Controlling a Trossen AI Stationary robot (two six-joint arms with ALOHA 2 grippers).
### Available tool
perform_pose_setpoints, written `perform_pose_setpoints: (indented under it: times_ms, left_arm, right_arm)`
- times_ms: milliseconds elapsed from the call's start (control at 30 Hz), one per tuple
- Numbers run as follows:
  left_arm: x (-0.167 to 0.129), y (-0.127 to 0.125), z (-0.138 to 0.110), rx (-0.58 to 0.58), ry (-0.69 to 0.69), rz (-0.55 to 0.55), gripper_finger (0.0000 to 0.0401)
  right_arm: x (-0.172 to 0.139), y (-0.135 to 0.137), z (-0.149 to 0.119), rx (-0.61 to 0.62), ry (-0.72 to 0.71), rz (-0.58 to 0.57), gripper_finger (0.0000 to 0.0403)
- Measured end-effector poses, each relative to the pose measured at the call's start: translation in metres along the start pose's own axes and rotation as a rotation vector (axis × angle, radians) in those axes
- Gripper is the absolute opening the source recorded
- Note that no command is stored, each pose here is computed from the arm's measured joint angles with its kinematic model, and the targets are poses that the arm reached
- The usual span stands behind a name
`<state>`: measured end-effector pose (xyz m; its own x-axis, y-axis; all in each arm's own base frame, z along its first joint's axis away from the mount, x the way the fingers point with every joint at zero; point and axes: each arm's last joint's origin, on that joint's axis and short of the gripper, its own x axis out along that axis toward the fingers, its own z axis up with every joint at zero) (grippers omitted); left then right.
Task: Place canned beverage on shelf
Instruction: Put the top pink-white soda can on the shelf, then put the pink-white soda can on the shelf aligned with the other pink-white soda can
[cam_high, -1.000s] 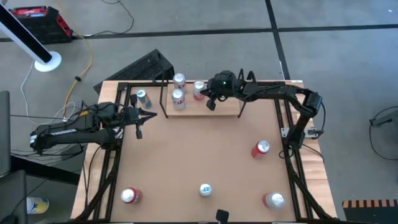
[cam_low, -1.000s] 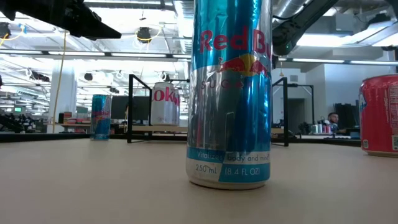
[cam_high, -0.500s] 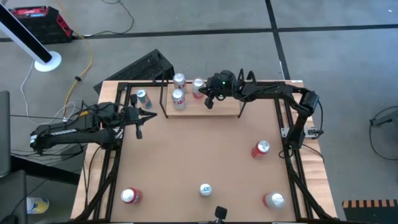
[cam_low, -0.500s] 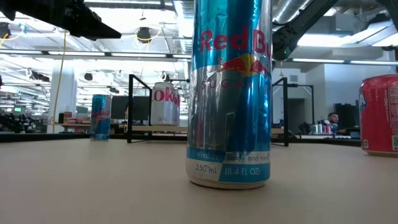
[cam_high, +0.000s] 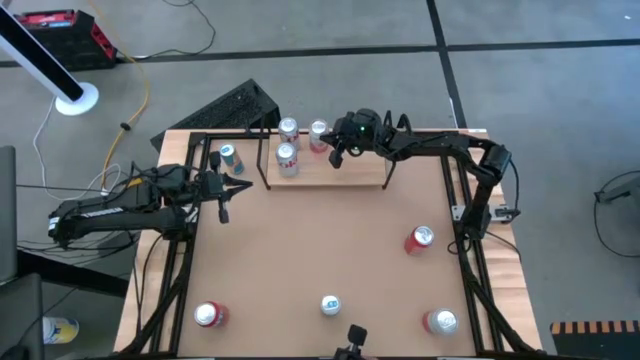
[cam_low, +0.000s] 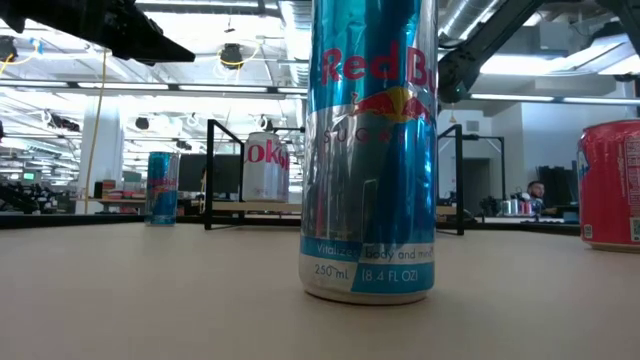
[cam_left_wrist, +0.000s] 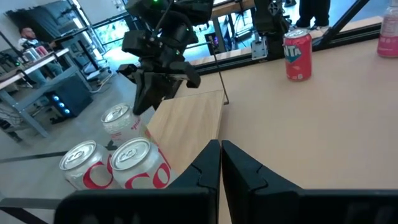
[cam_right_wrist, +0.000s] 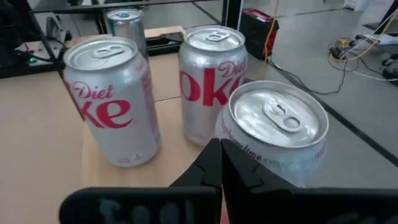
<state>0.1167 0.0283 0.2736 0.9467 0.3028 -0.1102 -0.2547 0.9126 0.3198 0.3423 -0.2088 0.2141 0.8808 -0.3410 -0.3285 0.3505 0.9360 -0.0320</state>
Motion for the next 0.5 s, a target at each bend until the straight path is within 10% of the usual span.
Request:
perform_pose_setpoints:
  times_ms: [500]
  left_arm:
    - [0.000,-0.001,-0.002,0.015,0.023,-0.007,0.0000]
  right_arm:
    - [-0.031,0.023,0.033,0.051,-0.031,0.140,0.0024]
